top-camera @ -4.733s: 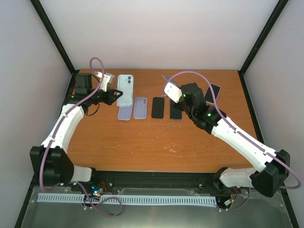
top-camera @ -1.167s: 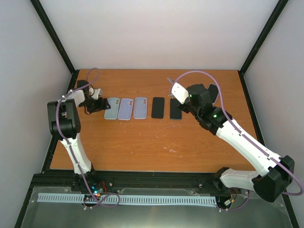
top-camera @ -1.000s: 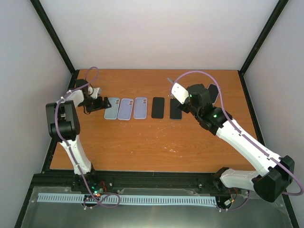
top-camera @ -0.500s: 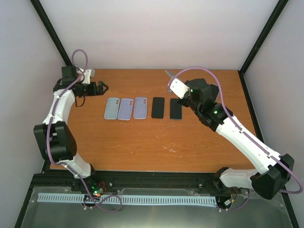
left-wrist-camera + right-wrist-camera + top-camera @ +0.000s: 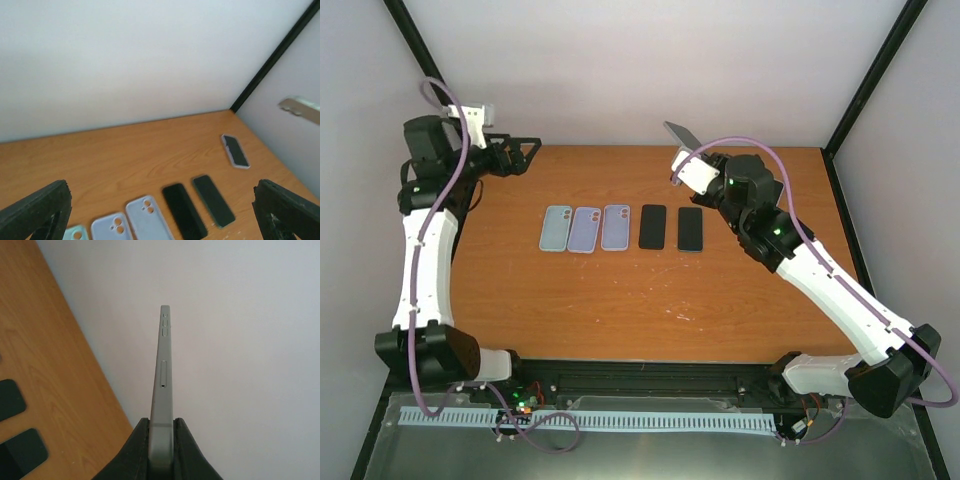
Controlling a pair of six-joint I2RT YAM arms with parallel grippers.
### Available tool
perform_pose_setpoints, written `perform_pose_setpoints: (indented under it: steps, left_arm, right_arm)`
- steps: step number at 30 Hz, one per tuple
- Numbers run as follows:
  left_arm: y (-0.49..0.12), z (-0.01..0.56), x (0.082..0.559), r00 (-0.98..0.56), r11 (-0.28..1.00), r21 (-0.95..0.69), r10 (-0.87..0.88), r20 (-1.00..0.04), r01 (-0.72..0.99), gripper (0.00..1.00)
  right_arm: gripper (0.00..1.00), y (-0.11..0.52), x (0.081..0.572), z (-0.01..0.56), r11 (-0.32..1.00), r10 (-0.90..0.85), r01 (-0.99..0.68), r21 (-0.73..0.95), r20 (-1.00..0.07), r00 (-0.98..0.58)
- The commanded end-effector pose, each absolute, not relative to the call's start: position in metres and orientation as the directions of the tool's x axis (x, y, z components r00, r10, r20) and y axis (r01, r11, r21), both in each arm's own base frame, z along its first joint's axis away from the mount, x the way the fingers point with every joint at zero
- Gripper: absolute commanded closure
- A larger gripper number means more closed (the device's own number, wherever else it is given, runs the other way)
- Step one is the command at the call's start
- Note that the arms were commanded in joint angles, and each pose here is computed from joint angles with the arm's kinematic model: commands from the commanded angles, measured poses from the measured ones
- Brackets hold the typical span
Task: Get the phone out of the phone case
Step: Place the phone at the center of the board.
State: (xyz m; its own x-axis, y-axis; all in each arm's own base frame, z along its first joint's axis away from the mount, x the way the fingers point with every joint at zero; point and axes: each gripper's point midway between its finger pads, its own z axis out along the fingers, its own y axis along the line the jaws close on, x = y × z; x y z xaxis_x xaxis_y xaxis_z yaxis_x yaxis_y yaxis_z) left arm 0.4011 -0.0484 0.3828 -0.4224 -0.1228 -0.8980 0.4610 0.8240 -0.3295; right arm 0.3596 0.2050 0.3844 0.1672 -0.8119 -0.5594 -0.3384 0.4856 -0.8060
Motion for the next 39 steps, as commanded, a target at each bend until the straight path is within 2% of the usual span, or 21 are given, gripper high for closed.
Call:
perform_pose_setpoints:
  steps: [1,4,13,17,24,32,39]
  left_arm:
    - [-0.065,0.451,0.375,-0.303,0.751,-0.337,-0.19,-0.934,0.568,0.0]
    - [-0.073,0.472,0.362,-0.277,0.707,-0.353,-0.226,-0.934,0.613,0.0]
    - [-0.087,0.497,0.343,-0.36,0.532,-0.529,-0.394,-0.846,0.661,0.0]
    - [-0.091,0.494,0.34,-0.425,0.441,-0.615,-0.459,-0.78,0.653,0.0]
    - [-0.099,0.466,0.34,-0.551,0.341,-0.743,-0.509,-0.661,0.576,0.0]
    - [-0.121,0.445,0.329,-0.614,0.279,-0.778,-0.489,-0.619,0.563,0.01]
    - [-0.13,0.439,0.326,-0.635,0.255,-0.787,-0.477,-0.608,0.561,0.08]
  right_arm:
    - [0.97,0.206,0.35,0.458,0.508,-0.788,-0.152,-0.848,-0.529,0.315]
    - [0.97,0.213,0.344,0.471,0.473,-0.805,-0.088,-0.877,-0.471,0.36]
    - [0.97,0.242,0.324,0.487,0.331,-0.864,0.122,-0.936,-0.249,0.438]
    - [0.97,0.259,0.313,0.485,0.243,-0.88,0.229,-0.942,-0.115,0.461]
    - [0.97,0.294,0.296,0.474,0.15,-0.865,0.332,-0.931,0.039,0.501]
    - [0.97,0.337,0.284,0.462,0.104,-0.835,0.367,-0.925,0.119,0.537]
    - [0.97,0.367,0.277,0.454,0.096,-0.814,0.378,-0.921,0.146,0.562]
